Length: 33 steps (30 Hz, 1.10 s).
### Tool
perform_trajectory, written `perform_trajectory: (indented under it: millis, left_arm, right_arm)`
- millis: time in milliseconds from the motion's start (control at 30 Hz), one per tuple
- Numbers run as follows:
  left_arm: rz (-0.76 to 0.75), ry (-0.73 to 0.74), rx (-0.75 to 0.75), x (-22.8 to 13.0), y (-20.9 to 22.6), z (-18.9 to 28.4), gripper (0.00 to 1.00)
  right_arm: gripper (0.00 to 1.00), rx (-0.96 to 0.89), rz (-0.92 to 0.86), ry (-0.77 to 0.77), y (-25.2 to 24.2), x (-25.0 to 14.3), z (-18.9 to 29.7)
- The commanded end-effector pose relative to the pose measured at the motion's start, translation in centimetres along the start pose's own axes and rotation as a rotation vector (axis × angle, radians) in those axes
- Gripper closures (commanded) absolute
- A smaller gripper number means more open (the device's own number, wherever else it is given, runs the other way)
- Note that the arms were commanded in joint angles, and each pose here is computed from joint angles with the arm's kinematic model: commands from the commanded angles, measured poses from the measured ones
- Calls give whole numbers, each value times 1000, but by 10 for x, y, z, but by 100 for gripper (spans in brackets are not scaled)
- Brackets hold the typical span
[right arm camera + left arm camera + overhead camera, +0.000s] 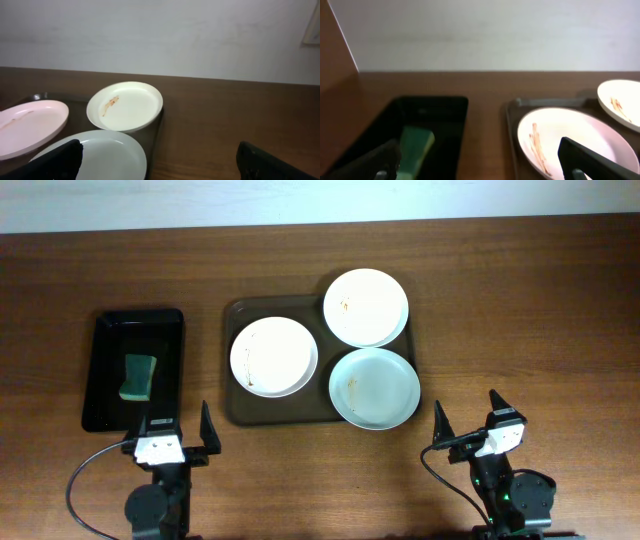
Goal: Clean dirty plates on tray and stack at the side
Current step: 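Move the right gripper to the rim of the left white plate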
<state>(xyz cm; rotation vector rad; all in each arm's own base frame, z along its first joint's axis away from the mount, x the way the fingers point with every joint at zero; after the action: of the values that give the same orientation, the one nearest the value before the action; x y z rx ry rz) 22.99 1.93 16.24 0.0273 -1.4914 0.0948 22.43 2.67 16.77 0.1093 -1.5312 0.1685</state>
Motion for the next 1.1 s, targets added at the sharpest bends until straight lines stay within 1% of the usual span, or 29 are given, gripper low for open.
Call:
perform_trajectory:
  millis: [0,100,233,300,433,500,567,667,767,833,900,967,1033,1067]
  left_arm:
    - [54,27,-11,21,-3,-3,1]
    - [55,45,-15,49,-5,-11,1]
    - [59,119,-32,93,-9,-32,1]
    - [62,181,-39,125,-12,-48,1]
    - [73,302,-76,177,-20,-74,1]
    - [78,374,-74,201,-22,-86,1]
    - [81,424,-70,215,-22,-94,1]
    - [73,490,-64,224,-22,-101,1]
    - [64,545,-15,213,-14,-105,1]
    - [57,575,15,205,-9,-107,1]
    - [57,592,17,200,-9,-110,1]
    - [53,602,50,197,-4,-113,1]
    - [97,616,79,193,1,-113,1]
    - [136,625,101,191,5,-113,1]
  right_arm:
    - [2,63,10,-51,9,10,1]
    - [2,124,7,-79,18,20,3]
    - [2,170,-77,-110,24,39,8]
    - [2,222,-66,-144,32,58,13]
    - [2,273,-50,-178,39,97,22]
    - [2,287,-57,-152,40,119,21]
    - [2,314,-69,-110,42,135,16]
    - [2,401,-108,3,50,162,1]
    - [2,486,-174,154,56,185,-24]
    - [2,514,-218,261,59,194,-43]
    - [1,558,-217,353,68,200,-62]
    - [2,616,-186,444,85,202,-84]
    - [2,631,-144,559,108,193,-111]
    - [2,633,-131,592,116,189,-119]
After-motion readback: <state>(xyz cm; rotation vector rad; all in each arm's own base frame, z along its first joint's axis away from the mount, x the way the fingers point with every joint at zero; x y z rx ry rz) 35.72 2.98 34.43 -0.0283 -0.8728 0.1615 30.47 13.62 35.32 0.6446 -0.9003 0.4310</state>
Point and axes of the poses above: each gripper's point midway between its finger pads, its own z axis back along the fingers, its own y axis along the line the jaws close on, x = y × z, the point moved 2 cm from there along z, back along the fingers, and after that the axes turned 3 degrees about z, right-handed, at the moved point
